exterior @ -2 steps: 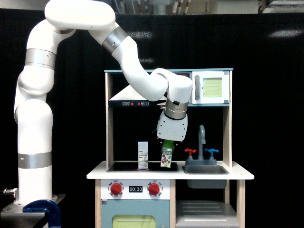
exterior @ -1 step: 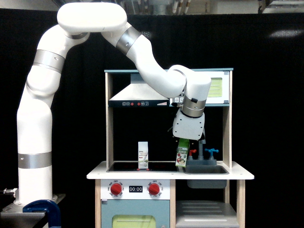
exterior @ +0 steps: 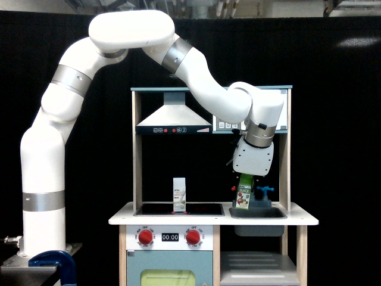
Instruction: Put the green box into the sink
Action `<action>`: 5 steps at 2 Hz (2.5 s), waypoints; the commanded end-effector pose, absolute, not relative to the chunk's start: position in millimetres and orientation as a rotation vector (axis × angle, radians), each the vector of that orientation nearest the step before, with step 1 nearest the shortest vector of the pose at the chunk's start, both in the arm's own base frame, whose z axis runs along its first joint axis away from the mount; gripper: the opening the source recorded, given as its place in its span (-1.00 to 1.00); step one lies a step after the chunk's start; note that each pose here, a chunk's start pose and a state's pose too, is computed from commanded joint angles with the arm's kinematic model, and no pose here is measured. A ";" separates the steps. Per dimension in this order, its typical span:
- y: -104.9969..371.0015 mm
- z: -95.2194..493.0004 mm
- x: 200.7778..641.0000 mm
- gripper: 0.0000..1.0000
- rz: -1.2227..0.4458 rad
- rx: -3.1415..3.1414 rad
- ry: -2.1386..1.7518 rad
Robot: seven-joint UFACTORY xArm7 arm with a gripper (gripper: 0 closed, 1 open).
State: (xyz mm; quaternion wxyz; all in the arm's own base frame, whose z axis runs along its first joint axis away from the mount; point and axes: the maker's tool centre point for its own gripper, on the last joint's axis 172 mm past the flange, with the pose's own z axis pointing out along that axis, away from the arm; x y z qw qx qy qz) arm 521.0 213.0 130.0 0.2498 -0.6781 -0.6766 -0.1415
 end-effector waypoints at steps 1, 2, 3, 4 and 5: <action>223.0 128.0 541.0 -1.00 -0.385 -1.846 -1.842; 225.0 127.0 547.0 1.00 -0.385 -1.846 -1.842; 226.0 127.0 546.0 1.00 -0.385 -1.846 -1.842; 225.0 125.0 541.0 1.00 -0.385 -1.846 -1.842; 212.0 146.0 516.0 1.00 -0.385 -1.846 -1.842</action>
